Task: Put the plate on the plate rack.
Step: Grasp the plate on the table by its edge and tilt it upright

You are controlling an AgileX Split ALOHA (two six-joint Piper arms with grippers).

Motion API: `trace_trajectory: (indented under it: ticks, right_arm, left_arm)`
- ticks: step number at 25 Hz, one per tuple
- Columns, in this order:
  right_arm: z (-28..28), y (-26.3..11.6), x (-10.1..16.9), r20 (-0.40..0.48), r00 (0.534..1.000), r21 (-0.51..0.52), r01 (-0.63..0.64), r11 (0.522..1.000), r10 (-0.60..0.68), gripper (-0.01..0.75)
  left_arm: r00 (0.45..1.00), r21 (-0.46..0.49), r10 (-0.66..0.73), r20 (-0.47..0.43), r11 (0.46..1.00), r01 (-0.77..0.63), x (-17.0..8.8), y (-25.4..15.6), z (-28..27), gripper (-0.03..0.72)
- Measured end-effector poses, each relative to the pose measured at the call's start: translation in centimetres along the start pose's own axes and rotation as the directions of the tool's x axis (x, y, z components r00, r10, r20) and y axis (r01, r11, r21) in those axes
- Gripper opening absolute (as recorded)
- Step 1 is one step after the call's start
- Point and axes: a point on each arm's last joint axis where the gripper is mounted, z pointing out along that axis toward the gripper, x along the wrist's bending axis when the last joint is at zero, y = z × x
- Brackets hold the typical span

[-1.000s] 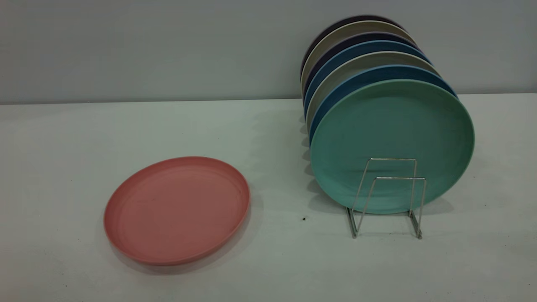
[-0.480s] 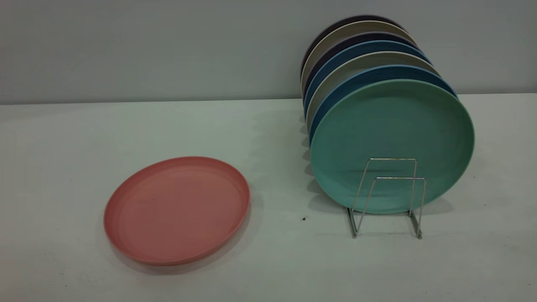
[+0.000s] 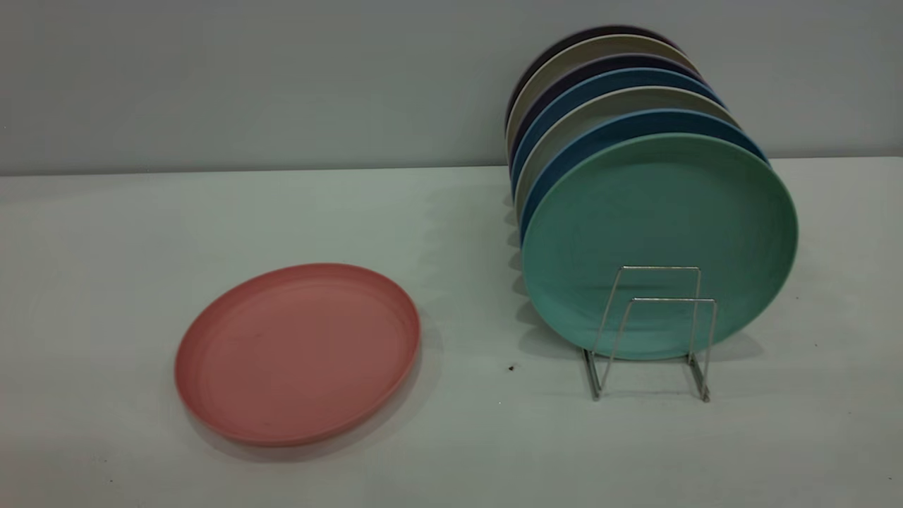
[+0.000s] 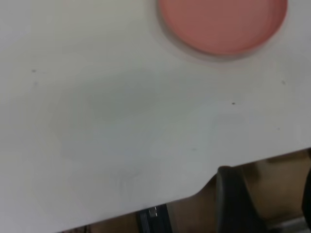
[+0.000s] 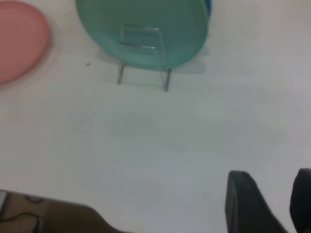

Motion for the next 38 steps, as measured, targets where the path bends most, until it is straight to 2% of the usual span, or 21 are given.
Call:
trace_trajectory:
  ticks: [3, 7, 13, 18, 24, 33, 38]
  right_arm:
    - [1.4, 1.6, -0.5, 0.007, 1.0, 0.01, -0.023, 1.0, 0.023, 0.243]
    - [4.3, 3.5, -1.3, 0.012, 0.998, 0.073, -0.068, 0.995, 0.067, 0.243]
    - [9.0, 5.1, -2.5, 0.024, 0.996, 0.163, -0.088, 0.983, 0.085, 0.243]
    - [12.2, 5.8, -3.3, 0.042, 0.996, 0.188, -0.082, 0.979, 0.075, 0.243]
    - [16.4, 5.5, -4.4, 0.076, 0.988, 0.248, -0.146, 0.958, 0.131, 0.243]
    - [20.8, 4.0, -6.4, 0.11, 0.968, 0.323, -0.25, 0.913, 0.226, 0.243]
    - [22.2, 4.1, -7.3, 0.053, 0.963, 0.322, -0.267, 0.908, 0.264, 0.243]
  left_arm:
    - [1.0, 0.028, -0.004, 0.004, 1.0, 0.004, 0.1, 1.8, 2.1, 0.377]
    - [1.0, 0.099, -0.029, -0.002, 0.995, 0.029, 0.5, 3.8, 5.9, 0.377]
    - [0.983, 0.2, -0.185, 0.001, 0.963, 0.181, 1.4, 5.1, 12.3, 0.377]
    - [0.966, 0.265, -0.258, 0.036, 0.934, 0.239, 4.0, 6.1, 16.7, 0.377]
    - [0.91, 0.263, -0.393, 0.132, 0.899, 0.35, 8.3, 7.9, 21.6, 0.377]
    - [0.886, 0.368, -0.453, 0.1, 0.844, 0.39, 11.1, 6.2, 28.7, 0.377]
    - [0.893, 0.356, -0.447, 0.049, 0.844, 0.402, 11.9, 5.9, 30.0, 0.377]
